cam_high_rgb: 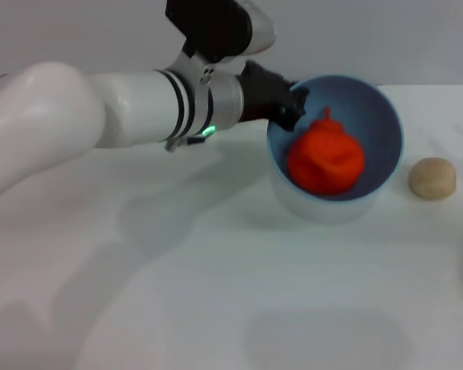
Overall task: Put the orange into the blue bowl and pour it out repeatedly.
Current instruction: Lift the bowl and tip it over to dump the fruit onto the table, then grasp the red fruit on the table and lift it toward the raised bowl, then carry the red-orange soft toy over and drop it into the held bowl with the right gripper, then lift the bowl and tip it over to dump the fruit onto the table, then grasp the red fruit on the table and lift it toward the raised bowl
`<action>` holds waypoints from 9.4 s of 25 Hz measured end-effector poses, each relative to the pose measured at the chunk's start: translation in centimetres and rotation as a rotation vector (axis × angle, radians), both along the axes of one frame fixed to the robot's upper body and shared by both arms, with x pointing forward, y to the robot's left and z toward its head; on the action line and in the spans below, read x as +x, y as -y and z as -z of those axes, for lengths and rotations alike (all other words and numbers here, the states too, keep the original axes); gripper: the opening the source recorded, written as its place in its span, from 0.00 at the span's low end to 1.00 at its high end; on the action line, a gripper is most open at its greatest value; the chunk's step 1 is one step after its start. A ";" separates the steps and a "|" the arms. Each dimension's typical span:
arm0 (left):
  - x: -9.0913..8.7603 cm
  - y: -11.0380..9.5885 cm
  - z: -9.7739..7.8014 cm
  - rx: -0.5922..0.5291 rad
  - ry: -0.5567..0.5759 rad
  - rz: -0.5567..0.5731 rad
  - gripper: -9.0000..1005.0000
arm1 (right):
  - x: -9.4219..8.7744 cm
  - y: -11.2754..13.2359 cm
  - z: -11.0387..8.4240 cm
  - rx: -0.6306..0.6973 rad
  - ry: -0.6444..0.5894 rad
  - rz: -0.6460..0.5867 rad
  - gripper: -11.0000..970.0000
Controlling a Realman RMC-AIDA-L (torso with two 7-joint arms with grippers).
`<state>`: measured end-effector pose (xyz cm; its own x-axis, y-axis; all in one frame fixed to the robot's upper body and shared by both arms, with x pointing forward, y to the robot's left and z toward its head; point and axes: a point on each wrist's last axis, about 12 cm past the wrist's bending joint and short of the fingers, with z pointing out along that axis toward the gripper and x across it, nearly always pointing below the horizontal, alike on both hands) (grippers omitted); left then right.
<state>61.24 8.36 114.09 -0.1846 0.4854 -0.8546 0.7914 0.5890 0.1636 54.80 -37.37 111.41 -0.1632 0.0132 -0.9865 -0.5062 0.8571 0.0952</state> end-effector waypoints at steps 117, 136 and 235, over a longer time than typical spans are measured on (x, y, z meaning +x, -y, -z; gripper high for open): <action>2.4 -3.5 1.3 -0.035 -0.061 -0.163 0.01 | -0.4 -11.2 3.8 -0.049 -1.075 -0.413 0.73; 2.4 -3.6 1.5 -0.005 -0.042 -0.155 0.01 | 0.0 -11.2 2.5 -0.118 -0.973 -0.492 0.23; -0.3 -1.9 -0.8 0.111 0.275 0.037 0.01 | -2.5 3.9 0.4 0.215 -0.276 0.117 0.52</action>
